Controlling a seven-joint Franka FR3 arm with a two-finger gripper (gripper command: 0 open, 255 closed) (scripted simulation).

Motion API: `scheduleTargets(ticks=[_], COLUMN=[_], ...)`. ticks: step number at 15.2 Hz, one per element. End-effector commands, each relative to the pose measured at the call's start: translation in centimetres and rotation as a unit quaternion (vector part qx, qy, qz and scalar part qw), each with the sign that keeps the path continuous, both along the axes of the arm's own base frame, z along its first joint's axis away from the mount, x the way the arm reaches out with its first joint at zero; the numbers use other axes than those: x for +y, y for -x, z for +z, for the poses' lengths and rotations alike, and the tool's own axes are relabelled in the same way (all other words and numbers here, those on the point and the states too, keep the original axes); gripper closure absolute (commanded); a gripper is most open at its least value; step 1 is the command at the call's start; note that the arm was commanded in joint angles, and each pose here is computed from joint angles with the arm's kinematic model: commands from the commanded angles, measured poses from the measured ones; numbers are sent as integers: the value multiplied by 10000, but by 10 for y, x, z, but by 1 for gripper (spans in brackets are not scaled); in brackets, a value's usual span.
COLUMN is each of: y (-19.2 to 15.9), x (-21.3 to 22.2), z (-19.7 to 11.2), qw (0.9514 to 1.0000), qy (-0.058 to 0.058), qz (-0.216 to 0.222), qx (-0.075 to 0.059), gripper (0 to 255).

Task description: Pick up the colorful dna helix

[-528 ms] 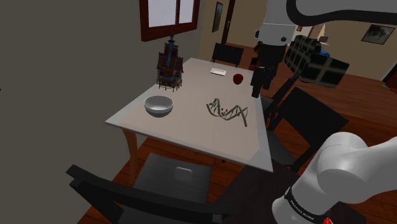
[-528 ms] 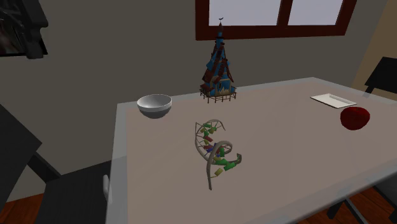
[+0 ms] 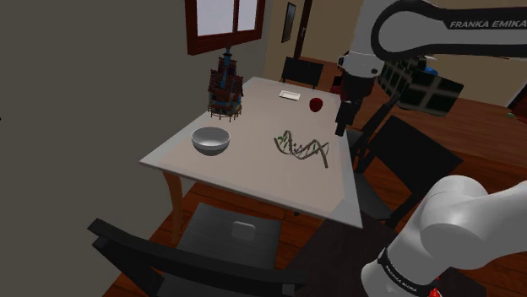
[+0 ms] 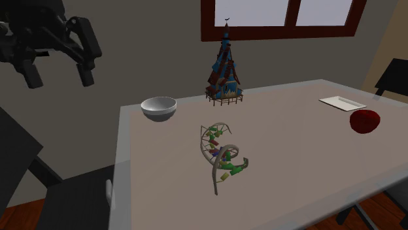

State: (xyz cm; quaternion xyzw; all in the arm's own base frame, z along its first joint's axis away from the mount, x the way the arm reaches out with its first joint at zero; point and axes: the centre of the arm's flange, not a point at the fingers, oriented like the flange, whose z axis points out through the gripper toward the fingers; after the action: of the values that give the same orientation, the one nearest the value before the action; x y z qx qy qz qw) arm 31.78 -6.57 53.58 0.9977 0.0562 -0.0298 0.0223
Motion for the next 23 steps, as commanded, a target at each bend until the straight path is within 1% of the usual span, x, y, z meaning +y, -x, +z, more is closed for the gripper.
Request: scheduleTargets(ticks=[1, 6, 12, 17, 23], y=[-9, -27, -56, -85, -126], x=[-21, -70, -126, -169, -217], z=[-18, -58, -105, -144, -190], qw=[9998, 9978, 9928, 9863, 9758], qy=[-17, -69, -131, -183, -244], qz=[193, 627, 1146, 1576, 2088], qx=[-57, -181, -329, -453, -599], gripper=[0, 0, 0, 0, 0])
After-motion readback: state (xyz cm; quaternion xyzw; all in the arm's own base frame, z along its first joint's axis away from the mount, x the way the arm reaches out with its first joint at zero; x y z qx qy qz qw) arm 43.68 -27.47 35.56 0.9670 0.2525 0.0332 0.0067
